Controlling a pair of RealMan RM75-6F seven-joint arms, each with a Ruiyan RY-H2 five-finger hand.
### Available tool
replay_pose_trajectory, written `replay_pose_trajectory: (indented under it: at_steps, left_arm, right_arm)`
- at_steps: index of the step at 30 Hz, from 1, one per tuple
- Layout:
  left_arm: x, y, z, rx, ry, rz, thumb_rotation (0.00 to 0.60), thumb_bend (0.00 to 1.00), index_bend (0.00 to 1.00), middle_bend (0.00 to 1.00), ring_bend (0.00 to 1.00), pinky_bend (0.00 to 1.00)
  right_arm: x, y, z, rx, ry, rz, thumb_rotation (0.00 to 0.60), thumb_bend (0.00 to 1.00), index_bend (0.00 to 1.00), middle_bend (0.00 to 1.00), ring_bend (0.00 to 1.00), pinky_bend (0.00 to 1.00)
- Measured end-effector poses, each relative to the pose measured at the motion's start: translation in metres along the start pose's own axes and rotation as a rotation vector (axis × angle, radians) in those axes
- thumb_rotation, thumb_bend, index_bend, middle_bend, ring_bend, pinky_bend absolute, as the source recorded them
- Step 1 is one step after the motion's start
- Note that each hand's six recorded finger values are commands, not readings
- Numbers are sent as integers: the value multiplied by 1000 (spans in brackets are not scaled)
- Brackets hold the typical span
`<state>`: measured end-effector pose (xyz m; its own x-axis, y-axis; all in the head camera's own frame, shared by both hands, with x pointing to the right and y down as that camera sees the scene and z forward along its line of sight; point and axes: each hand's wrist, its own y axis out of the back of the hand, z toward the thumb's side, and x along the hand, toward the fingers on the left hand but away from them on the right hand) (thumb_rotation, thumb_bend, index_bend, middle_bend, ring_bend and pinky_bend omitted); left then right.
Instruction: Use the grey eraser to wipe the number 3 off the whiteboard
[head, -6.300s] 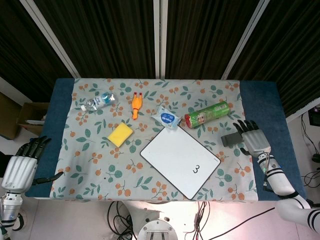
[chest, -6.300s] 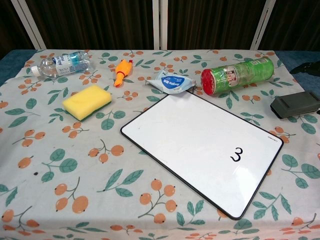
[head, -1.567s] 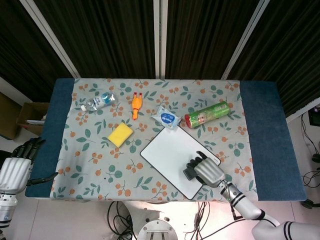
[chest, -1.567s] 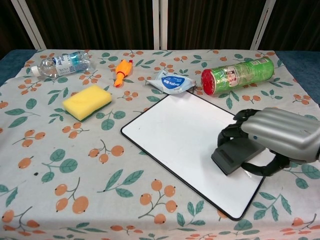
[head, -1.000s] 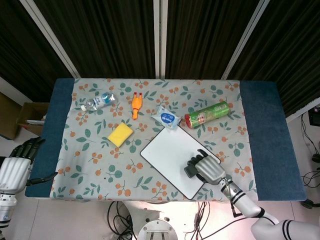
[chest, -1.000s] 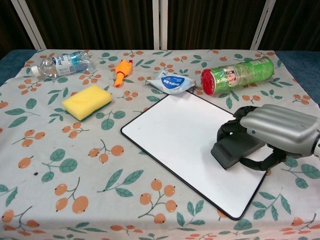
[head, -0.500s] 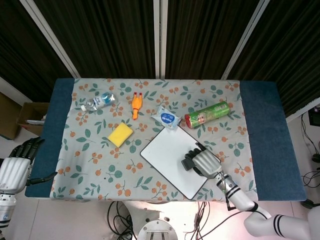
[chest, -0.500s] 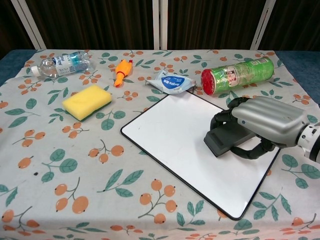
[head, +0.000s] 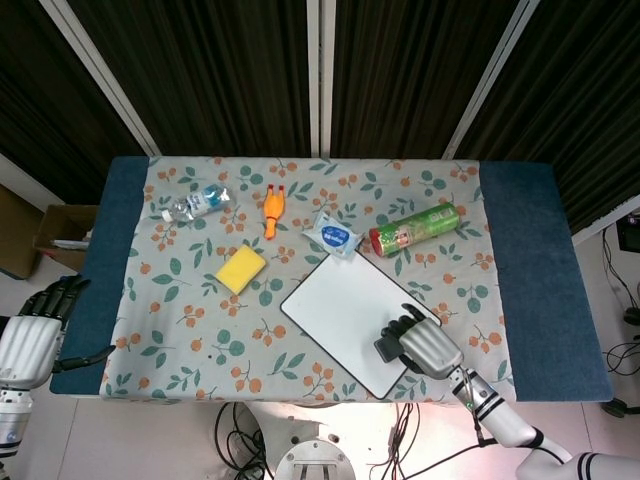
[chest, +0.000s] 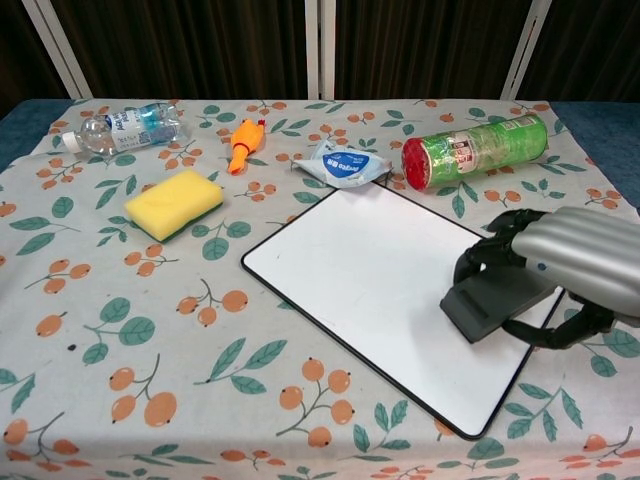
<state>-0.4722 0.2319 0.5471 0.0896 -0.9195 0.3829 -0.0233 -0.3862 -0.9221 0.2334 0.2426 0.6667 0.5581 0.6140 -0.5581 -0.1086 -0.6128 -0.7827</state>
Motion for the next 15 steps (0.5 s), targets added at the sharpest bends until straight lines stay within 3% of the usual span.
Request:
replay_pose_trajectory:
  at_steps: [7, 15]
  left_arm:
    - [1, -2, 2, -4, -8, -6, 285, 34, 130, 103, 119, 227]
    - [4, -4, 4, 2, -17, -14, 285, 34, 130, 103, 119, 227]
  right_arm:
    - [-2, 40, -62, -10, -181, -122, 600, 476, 740, 592, 526, 142]
    - [-5, 34, -134, -2, -349, -88, 600, 460, 724, 566, 516, 140]
